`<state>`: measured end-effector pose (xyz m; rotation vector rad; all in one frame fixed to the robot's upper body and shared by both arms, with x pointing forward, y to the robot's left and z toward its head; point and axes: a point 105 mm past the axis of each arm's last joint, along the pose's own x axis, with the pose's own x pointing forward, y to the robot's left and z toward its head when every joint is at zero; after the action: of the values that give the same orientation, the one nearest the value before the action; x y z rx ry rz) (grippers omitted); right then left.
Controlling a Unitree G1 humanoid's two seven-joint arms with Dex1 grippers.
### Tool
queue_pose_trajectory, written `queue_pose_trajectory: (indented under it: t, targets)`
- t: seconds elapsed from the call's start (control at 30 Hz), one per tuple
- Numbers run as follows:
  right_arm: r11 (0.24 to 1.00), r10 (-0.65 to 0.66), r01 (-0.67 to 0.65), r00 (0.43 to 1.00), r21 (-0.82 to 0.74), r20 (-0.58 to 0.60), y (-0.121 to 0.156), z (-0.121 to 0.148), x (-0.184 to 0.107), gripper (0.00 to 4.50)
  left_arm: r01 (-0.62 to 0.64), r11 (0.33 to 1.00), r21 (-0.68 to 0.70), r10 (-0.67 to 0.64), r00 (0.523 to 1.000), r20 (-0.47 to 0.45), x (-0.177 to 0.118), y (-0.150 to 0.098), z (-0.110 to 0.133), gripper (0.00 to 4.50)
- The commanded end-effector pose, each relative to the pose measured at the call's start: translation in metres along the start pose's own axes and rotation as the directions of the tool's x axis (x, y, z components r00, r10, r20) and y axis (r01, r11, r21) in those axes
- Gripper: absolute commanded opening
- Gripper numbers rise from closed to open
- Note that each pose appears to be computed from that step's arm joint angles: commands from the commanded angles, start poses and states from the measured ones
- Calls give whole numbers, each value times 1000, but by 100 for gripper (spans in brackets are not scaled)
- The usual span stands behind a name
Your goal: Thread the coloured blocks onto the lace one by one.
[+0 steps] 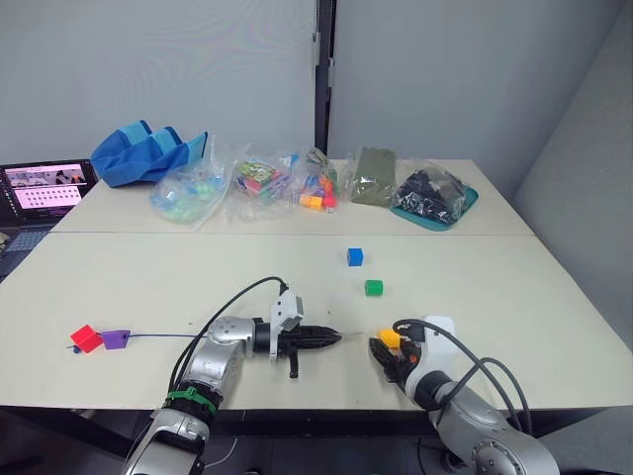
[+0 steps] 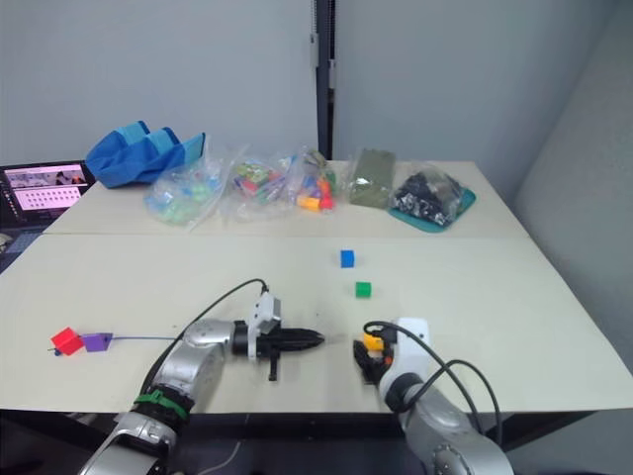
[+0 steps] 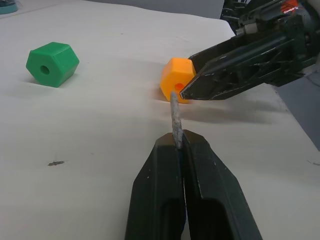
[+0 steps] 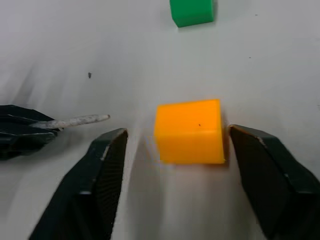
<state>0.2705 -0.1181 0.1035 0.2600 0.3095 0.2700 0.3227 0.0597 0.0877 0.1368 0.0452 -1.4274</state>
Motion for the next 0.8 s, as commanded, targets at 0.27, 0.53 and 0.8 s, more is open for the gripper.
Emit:
queue_pose_trajectory:
  t: [0.27, 0.53, 0.8]
  targets:
    - [956, 190, -185, 982, -227, -1, -11, 68, -35, 446, -43, 999, 1, 43, 999, 19, -14, 4, 2, 0]
    - [588, 279, -504, 861, -633, -425, -28, 80, -27, 446, -66, 998, 20, 65, 998, 26, -18, 2, 10, 0]
    - [245, 310, -748, 663, -617, -681, -20, 76, 7, 446, -44, 997, 62, 44, 999, 1, -12, -15, 17, 0]
